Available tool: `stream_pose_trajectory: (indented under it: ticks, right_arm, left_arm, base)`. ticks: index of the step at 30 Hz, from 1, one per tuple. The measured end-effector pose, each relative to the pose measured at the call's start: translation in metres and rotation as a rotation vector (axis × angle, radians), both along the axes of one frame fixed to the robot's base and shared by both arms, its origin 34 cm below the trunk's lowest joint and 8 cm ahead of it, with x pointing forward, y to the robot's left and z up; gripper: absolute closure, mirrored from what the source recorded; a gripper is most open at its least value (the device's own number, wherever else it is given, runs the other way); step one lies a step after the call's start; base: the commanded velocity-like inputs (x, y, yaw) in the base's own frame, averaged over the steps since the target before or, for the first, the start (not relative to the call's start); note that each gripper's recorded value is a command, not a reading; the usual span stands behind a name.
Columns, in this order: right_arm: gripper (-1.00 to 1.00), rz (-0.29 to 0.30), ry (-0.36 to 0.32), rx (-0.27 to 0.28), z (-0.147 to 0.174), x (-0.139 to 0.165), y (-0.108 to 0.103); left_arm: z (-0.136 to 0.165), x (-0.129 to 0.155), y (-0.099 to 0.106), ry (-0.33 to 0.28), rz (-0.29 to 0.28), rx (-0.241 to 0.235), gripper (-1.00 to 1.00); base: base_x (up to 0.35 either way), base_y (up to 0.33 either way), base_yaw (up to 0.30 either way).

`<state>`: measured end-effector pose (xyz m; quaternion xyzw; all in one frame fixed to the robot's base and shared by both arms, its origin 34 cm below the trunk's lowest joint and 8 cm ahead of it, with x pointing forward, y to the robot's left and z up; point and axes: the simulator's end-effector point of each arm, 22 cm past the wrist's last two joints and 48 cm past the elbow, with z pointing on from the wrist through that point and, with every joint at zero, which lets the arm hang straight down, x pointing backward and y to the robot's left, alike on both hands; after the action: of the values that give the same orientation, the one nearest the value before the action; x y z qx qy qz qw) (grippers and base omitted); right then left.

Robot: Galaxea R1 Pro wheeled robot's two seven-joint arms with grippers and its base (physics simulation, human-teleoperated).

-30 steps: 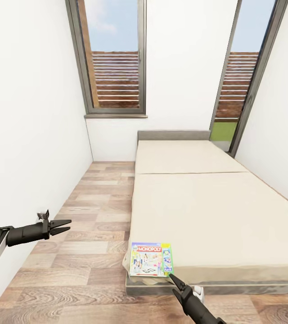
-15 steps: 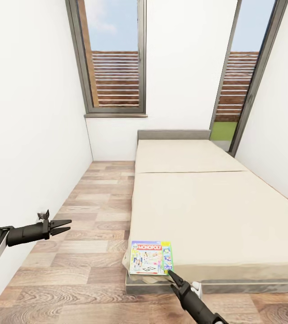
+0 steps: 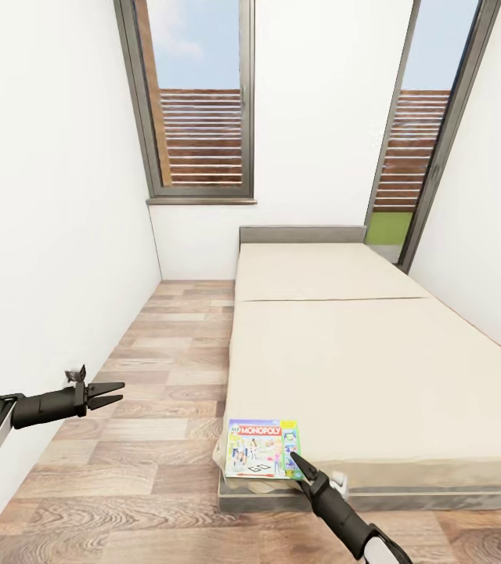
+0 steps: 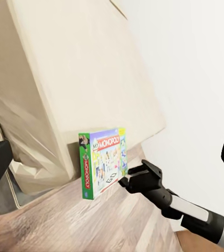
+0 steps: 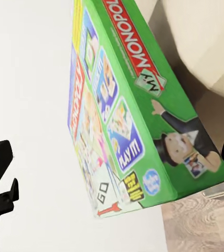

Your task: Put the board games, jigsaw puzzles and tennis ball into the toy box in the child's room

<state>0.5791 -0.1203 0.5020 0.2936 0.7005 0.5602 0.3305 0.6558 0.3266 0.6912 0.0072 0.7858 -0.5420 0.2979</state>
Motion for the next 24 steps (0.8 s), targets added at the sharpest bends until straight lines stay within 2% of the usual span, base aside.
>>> stream_pose_trajectory:
  ticks: [4,19,24]
  right_arm:
    - [-1.00,-0.001,-0.004,-0.001,0.001,0.002,0.000]
    - [-1.00,-0.001,-0.007,-0.003,-0.031,-0.005,0.000]
    - [-1.00,0.000,-0.007,-0.004,-0.031,-0.005,0.000]
  left_arm:
    - [0.000,0.000,0.000,0.000,0.000,0.000,-1.00]
    - [-0.033,-0.007,-0.003,0.001,-0.003,-0.003,-1.00]
    - [-0.032,-0.007,-0.003,0.000,-0.003,-0.004,-1.00]
  base:
    - [0.000,0.000,0.000]
    - [0.000,0.000,0.000]
    - [0.000,0.000,0.000]
